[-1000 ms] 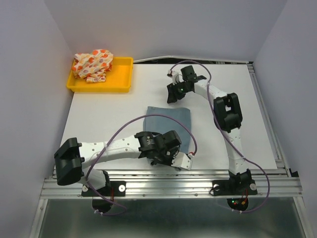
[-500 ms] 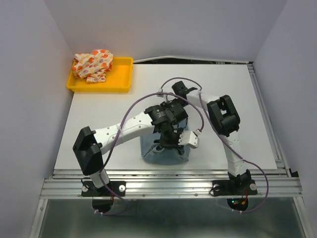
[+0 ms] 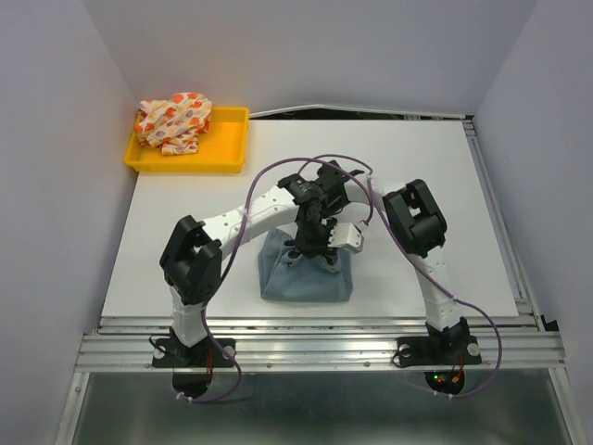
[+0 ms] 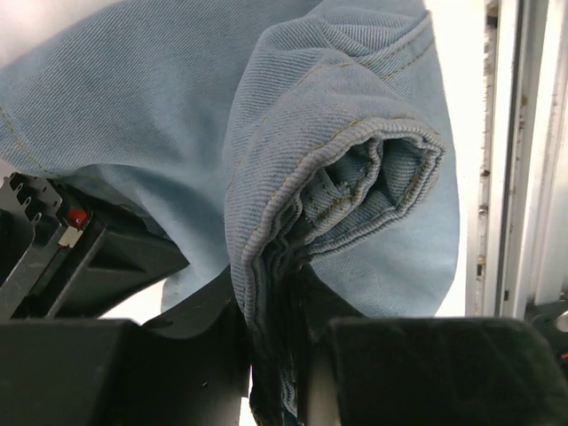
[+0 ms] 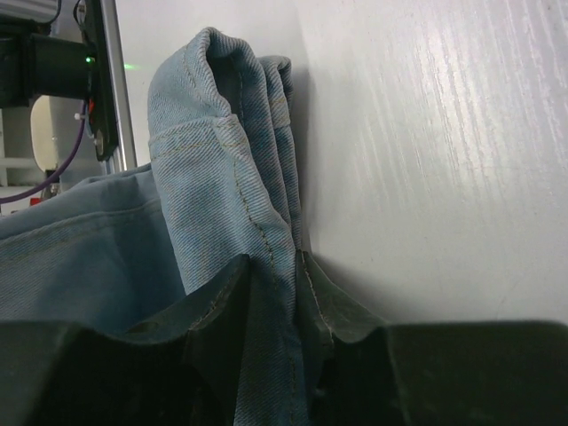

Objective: Fold and stack the skirts
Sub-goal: Fold the skirt

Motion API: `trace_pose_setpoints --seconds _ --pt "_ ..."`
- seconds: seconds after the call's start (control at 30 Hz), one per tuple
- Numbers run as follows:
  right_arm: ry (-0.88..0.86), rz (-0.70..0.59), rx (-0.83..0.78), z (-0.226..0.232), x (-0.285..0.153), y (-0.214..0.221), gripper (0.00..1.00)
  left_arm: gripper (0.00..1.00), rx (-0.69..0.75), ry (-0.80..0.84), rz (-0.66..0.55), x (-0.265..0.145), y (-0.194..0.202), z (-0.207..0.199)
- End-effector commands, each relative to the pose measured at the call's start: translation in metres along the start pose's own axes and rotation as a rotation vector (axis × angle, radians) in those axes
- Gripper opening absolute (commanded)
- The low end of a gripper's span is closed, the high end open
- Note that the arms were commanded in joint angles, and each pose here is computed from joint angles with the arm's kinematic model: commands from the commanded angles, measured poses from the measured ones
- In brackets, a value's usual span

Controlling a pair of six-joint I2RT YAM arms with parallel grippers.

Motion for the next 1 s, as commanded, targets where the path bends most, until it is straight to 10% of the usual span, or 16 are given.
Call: trace_pose_setpoints --seconds 0.0,0.4,0.73,0.97 --pt "0.054 0.076 0.037 -0.006 0.009 0.022 0.34 0.09 0.049 -0.051 -0.012 -0.009 -0.001 0.025" --pt "0.071 0.063 0.035 -0.008 0.008 0.009 0.5 0.66 0.011 -0.227 -0.009 -0.042 0.012 0.074" --pt "0.257 -0.185 0.017 -0.03 -0.069 -0.092 0.74 0.68 -0.238 -0.36 -0.309 -0.091 -0.002 0.051" --pt "0.269 -0.264 0.008 -0.006 -0.097 -0.113 0.51 0.65 -0.376 -0.399 -0.355 -0.055 0.023 0.031"
Point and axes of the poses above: each gripper's point midway between its finger pads, its own x axis out along the fingers, its own z axis along the line the jaws close on, y = z × x, the point moved 3 cm from there along -x, back along the fingers, and after that the axes turned 2 degrees about x, right-handed, at the moved point
